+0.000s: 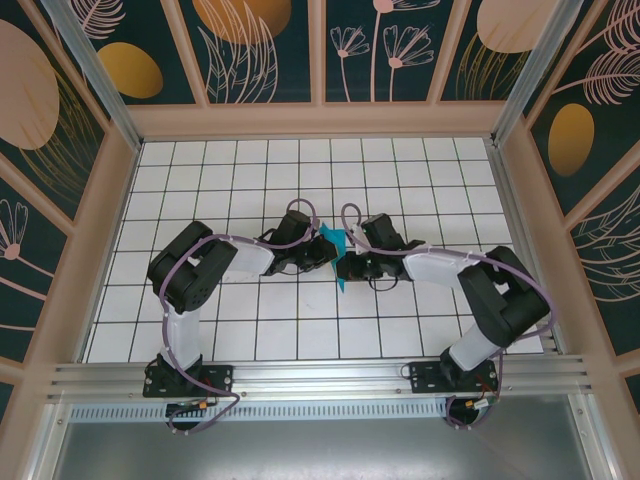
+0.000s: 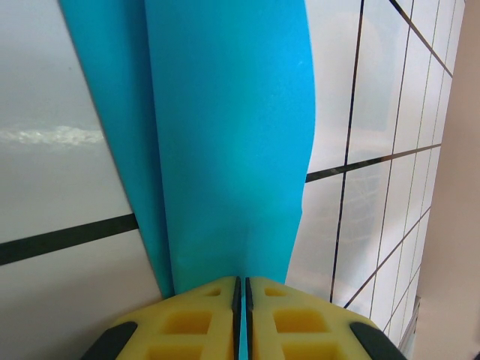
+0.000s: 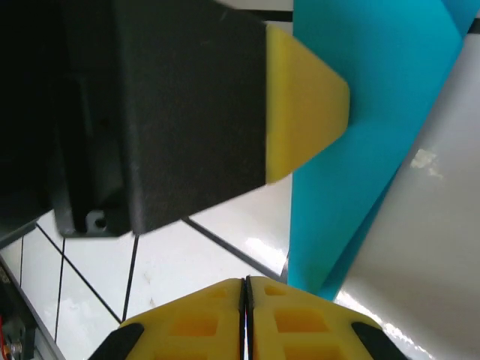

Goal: Fold a paper plane with a square sheet of paper (pick it up from the middle)
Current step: Fold the wing for the fifth time at the center of the table.

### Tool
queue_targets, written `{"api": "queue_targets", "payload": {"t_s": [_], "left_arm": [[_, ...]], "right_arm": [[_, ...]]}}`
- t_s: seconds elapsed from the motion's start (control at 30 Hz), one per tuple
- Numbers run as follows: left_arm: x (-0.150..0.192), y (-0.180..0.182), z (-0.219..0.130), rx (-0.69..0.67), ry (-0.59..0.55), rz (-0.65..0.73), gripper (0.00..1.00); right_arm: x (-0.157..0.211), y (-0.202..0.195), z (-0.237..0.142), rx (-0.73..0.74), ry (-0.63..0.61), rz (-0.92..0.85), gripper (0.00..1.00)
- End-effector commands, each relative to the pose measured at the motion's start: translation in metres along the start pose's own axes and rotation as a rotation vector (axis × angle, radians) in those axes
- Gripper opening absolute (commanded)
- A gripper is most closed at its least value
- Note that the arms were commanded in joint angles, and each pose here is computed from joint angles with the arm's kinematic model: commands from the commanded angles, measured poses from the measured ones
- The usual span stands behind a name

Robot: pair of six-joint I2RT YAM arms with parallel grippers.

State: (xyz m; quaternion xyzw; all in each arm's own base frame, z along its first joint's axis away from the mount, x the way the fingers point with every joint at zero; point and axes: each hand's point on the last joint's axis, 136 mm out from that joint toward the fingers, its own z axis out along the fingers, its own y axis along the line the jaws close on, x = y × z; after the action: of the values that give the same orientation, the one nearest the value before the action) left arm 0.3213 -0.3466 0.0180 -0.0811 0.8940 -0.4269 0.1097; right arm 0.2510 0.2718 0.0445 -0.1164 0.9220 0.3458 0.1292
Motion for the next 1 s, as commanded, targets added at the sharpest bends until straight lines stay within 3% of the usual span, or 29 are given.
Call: {"api": "queue_targets", "payload": {"t_s": [0.0, 0.27, 0.4, 0.57, 0.97], "left_arm": [[0.008, 0.046, 0.003, -0.159, 0.002, -0.045, 0.14], [-0.003, 0.02, 0.001, -0.117, -0.002, 0.03, 0.15], [-0.029, -0.017, -0.014, -0.072, -0.073, 0.148, 0.19], [-0.052, -0.028, -0.033, -0.068, -0.172, 0.235, 0.19], [-0.044, -0.03, -0.015, 0.004, -0.102, 0.268, 0.19]], "right_arm": [[0.001, -0.008, 0.01, 0.03, 0.016, 0.03, 0.13], [0.032, -0.037, 0.018, 0.095, 0.101, 0.057, 0.13], [0.05, -0.048, 0.016, 0.119, 0.152, 0.051, 0.13], [0.055, -0.049, 0.013, 0.106, 0.162, 0.053, 0.13], [0.055, -0.048, 0.016, 0.094, 0.177, 0.059, 0.13]]}}
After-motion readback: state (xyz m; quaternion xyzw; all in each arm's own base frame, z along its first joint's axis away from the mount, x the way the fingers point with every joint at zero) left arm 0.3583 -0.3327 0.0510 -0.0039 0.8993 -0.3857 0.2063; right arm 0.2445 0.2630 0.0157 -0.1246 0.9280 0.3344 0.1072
